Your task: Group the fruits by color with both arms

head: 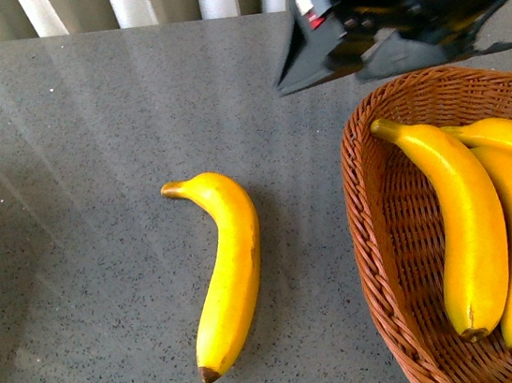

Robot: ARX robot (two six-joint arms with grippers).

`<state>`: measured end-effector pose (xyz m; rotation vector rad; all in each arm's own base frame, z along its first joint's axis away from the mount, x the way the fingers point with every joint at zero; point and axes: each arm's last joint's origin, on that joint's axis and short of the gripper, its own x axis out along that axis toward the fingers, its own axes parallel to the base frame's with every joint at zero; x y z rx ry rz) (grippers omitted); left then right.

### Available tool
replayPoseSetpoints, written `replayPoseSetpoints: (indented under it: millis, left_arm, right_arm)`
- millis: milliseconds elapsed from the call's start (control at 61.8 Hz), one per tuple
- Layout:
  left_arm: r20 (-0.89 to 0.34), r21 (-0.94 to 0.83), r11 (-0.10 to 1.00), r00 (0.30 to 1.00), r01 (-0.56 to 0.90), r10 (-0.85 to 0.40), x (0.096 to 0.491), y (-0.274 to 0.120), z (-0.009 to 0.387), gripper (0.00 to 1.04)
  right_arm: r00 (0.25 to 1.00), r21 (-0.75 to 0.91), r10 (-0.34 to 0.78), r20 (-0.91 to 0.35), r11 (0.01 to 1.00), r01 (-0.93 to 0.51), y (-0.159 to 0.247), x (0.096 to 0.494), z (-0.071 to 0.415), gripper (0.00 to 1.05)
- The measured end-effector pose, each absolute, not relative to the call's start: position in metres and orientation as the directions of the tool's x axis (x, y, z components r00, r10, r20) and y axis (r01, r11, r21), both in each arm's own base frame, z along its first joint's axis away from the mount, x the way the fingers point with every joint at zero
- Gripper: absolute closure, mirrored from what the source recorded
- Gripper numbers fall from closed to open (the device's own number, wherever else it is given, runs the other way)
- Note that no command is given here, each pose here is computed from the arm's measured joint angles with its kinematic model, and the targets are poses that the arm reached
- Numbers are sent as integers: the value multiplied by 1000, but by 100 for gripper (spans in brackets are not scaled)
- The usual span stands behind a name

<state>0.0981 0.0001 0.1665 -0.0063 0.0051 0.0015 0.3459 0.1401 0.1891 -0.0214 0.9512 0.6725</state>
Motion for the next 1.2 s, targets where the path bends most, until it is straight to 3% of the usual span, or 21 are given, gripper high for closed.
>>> replayPoseSetpoints:
  millis: [178, 550, 1197]
  left_arm:
    - [-6, -6, 1000, 1000, -2, 2, 98, 0, 166, 9]
    - [-5, -6, 1000, 1000, -2, 2, 98, 0, 166, 9]
    - [-5, -6, 1000, 1000, -2, 2, 98, 0, 166, 9]
  right_arm:
    - [306, 282, 507, -805, 782, -556, 182, 357, 168, 9]
    - [244, 274, 499, -832, 751, -601, 235, 366, 159, 9]
    - [126, 260, 418, -900, 744, -615, 265, 359, 115, 9]
